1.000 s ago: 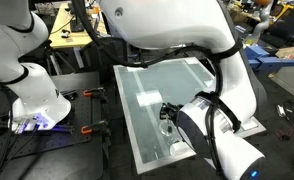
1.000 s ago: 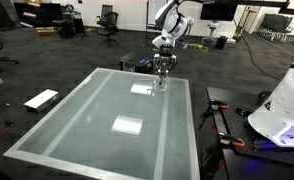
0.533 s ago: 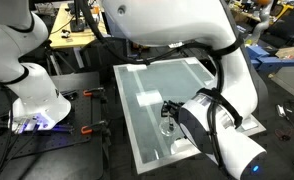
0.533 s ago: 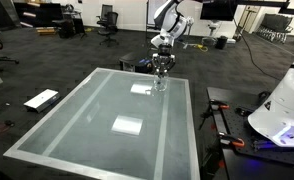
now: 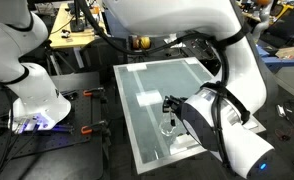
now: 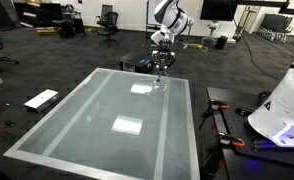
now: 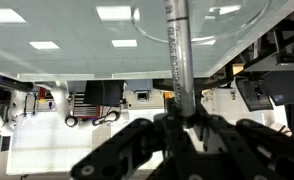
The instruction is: Put the marker in the glass then put it back on the table
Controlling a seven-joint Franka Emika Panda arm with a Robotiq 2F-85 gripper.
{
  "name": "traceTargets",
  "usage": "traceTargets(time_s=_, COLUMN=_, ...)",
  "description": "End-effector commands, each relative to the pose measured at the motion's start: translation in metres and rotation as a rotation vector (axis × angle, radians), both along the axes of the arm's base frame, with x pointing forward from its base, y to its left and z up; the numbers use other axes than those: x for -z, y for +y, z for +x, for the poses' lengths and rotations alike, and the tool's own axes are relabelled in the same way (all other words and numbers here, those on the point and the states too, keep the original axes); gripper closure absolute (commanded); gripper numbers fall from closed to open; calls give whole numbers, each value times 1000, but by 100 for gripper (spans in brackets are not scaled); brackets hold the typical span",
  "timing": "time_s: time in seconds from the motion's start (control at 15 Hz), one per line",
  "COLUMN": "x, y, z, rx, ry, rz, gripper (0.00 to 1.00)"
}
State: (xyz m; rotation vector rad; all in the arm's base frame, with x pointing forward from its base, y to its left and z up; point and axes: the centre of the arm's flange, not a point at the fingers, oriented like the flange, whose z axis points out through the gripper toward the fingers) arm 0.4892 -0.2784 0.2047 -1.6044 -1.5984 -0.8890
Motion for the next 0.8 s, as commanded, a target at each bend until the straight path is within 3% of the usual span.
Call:
traceTargets(time_s=0.0, x=-32, y=10, z=-9, rx=4, ry=-15, rz=25, gripper=95)
traceTargets(time_s=0.73, x=-93, y=37, z=-21, rx=-32, ry=-47, rz=26, gripper=95)
